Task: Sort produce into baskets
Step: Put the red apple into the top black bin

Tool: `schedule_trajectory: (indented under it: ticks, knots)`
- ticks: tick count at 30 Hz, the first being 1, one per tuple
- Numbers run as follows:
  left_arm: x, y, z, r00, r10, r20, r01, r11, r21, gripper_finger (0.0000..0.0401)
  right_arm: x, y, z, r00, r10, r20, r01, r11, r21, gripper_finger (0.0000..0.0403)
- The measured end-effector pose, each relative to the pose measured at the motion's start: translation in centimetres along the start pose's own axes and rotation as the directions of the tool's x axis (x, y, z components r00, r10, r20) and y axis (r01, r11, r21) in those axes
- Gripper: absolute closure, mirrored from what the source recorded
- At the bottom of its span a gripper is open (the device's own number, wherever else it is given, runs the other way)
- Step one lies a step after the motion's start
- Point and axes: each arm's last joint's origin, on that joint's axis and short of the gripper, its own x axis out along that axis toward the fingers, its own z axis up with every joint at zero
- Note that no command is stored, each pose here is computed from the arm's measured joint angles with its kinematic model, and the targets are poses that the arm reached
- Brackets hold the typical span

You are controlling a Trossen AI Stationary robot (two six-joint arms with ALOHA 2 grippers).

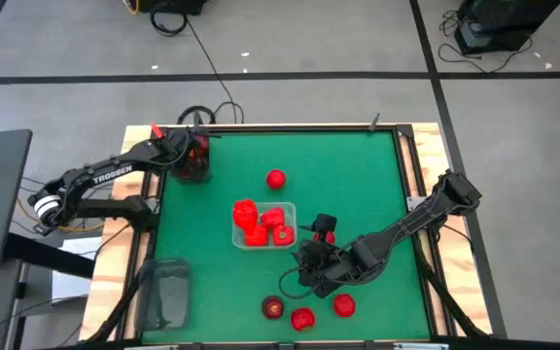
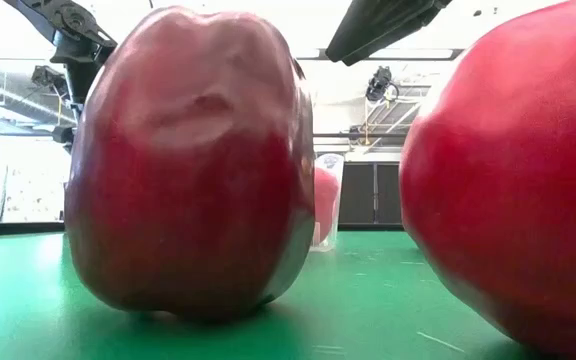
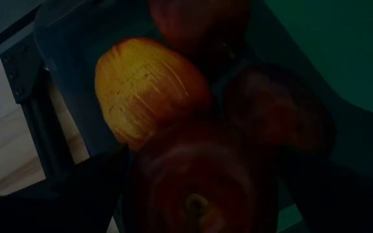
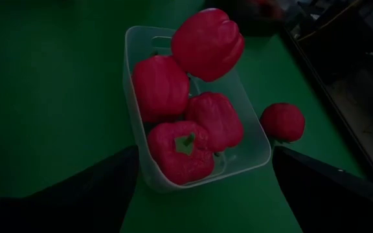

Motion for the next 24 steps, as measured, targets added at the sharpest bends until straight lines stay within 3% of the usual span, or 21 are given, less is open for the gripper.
schedule_trajectory:
  ticks: [12, 24]
  knots:
    - [-1.5, 0.4, 0.7, 1.0, 0.005, -0.019, -0.005, 1.0, 0.031, 0.0002, 0.4, -0.3, 0.2, 1.0, 0.007, -0.011, -0.007, 1.0, 0.027, 0.0039]
    - [-3.8, 1.3, 0.9, 0.99, -0.003, 0.139, -0.002, 0.999, 0.04, 0.0002, 0.3, -0.2, 0.2, 1.0, 0.019, -0.013, -0.018, 0.999, 0.03, 0.0039]
